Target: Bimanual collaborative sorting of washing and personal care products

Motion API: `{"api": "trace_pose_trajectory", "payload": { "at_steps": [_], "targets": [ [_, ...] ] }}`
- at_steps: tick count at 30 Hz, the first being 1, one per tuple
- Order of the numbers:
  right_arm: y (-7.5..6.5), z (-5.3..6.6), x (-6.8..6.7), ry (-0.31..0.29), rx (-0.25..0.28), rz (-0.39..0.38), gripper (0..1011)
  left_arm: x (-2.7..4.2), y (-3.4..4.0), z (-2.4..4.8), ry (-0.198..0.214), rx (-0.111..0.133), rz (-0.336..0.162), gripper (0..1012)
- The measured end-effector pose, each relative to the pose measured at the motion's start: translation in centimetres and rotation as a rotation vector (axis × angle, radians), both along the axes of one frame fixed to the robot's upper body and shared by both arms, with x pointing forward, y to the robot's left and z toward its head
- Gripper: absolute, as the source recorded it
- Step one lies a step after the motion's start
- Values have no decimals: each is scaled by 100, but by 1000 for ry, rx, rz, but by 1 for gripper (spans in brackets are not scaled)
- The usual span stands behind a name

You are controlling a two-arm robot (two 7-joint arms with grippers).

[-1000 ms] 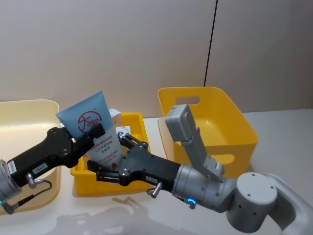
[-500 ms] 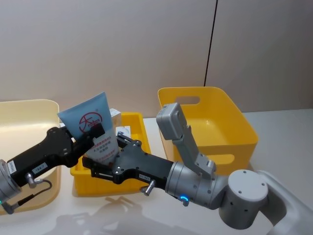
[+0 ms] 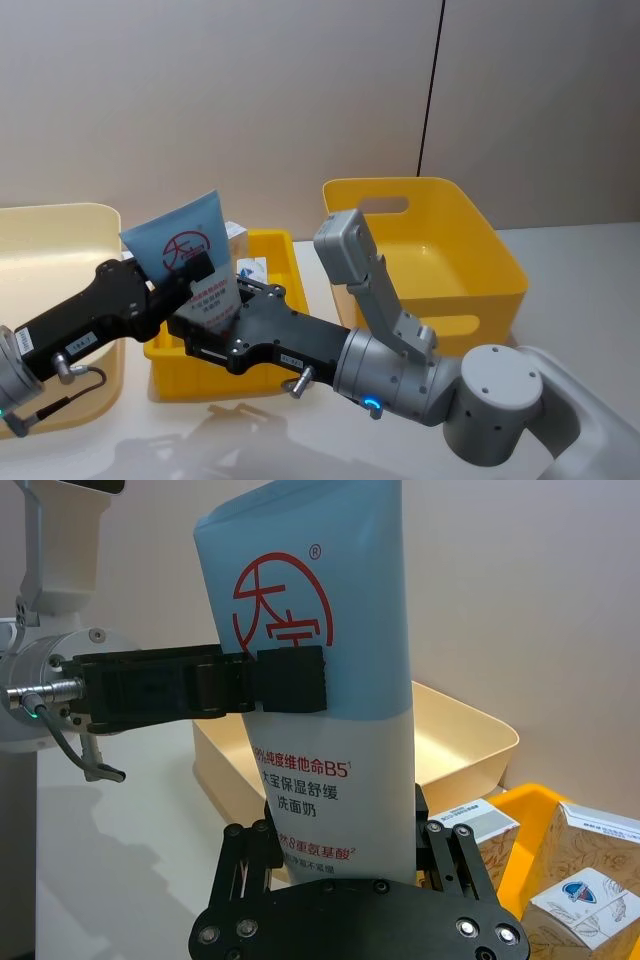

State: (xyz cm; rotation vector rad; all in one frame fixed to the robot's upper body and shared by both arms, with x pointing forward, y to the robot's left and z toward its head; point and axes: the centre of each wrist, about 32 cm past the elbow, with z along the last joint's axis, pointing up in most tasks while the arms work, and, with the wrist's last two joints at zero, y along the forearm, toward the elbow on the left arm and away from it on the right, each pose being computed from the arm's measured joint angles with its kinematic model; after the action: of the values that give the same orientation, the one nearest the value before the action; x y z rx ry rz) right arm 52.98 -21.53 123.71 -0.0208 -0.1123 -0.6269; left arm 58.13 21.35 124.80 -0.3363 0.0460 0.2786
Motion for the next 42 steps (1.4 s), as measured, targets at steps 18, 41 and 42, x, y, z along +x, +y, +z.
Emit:
{"api": "trace_pose_trajectory", "payload": {
  "at_steps": [18, 41, 42],
  "targets": [
    [7, -1, 9, -1, -1, -2, 573, 0, -3, 0, -1, 0, -3, 441],
    [-59, -7, -35, -9, 31, -32, 475, 0, 0, 0, -1, 0, -2, 1003],
    [-91, -10, -56, -12, 42, -41, 475, 0, 0, 0, -1, 0, -2, 1003]
  ]
}}
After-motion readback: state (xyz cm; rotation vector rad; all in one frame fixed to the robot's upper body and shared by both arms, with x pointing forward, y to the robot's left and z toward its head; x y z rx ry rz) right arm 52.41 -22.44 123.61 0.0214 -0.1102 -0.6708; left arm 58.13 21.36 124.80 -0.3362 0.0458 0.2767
